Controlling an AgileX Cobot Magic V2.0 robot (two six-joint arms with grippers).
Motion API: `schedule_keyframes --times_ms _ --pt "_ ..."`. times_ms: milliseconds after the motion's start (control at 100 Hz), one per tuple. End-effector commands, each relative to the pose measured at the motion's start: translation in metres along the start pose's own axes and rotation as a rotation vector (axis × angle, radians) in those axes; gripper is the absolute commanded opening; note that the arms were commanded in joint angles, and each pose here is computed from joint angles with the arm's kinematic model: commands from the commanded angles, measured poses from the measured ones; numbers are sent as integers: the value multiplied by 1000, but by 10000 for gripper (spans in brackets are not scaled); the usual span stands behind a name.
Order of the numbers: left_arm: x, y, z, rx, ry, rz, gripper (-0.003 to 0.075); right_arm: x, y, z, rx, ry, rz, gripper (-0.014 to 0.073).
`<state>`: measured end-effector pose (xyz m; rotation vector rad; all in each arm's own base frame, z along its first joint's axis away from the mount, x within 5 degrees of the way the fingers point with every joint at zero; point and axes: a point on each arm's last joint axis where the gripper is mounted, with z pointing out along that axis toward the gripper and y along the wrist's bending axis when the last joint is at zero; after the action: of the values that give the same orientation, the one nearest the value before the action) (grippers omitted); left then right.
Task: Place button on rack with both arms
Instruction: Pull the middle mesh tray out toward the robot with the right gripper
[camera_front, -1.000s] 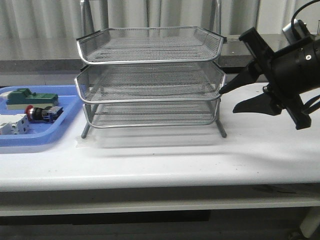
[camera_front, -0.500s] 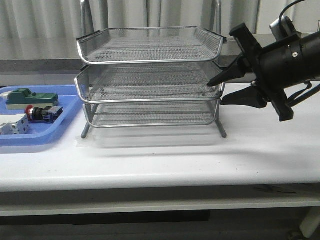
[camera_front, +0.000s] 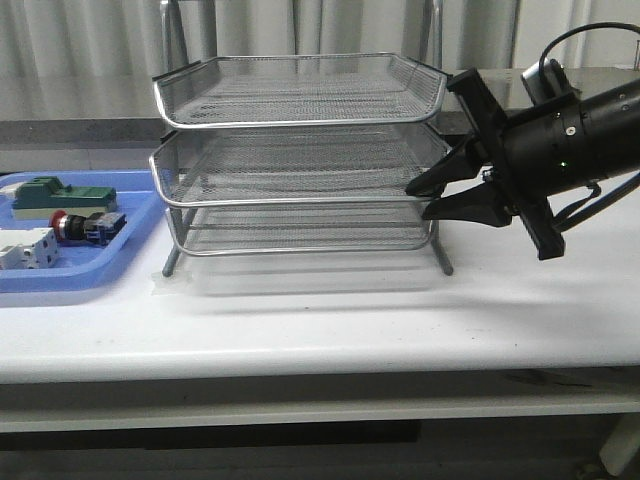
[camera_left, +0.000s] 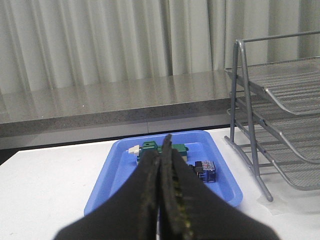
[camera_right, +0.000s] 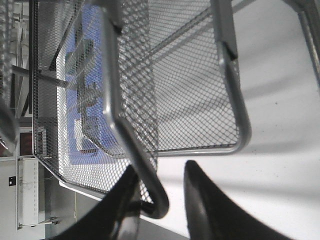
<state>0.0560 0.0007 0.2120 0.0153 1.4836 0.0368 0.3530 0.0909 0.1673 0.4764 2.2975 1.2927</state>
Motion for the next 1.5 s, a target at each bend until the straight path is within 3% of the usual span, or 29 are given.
schedule_keyframes --times_ms 0,140,230,510,820,1200,1320,1490 --pt "2 -1 -2 4 -80 -13 -20 -8 29 -9 -135 -38 -10 101" --pt "2 -1 -2 4 -80 -13 -20 -8 28 -9 -134 -36 -12 -25" --pt "2 -1 -2 4 -80 -13 -20 -7 28 -9 -131 -24 -25 -59" --pt "2 -1 -2 4 -80 -13 -20 13 13 -10 -106 69 -26 -59" --pt "2 -1 -2 4 -80 -13 -20 59 -11 -29 -47 146 11 -59" --pt "2 -1 -2 4 -80 -13 -20 99 -16 -63 -20 158 -15 -53" --pt "2 -1 -2 4 -80 -13 -20 98 -13 -64 -30 146 -26 16" --pt "2 -1 -2 4 -80 -13 -20 100 -9 -65 -74 165 -53 270"
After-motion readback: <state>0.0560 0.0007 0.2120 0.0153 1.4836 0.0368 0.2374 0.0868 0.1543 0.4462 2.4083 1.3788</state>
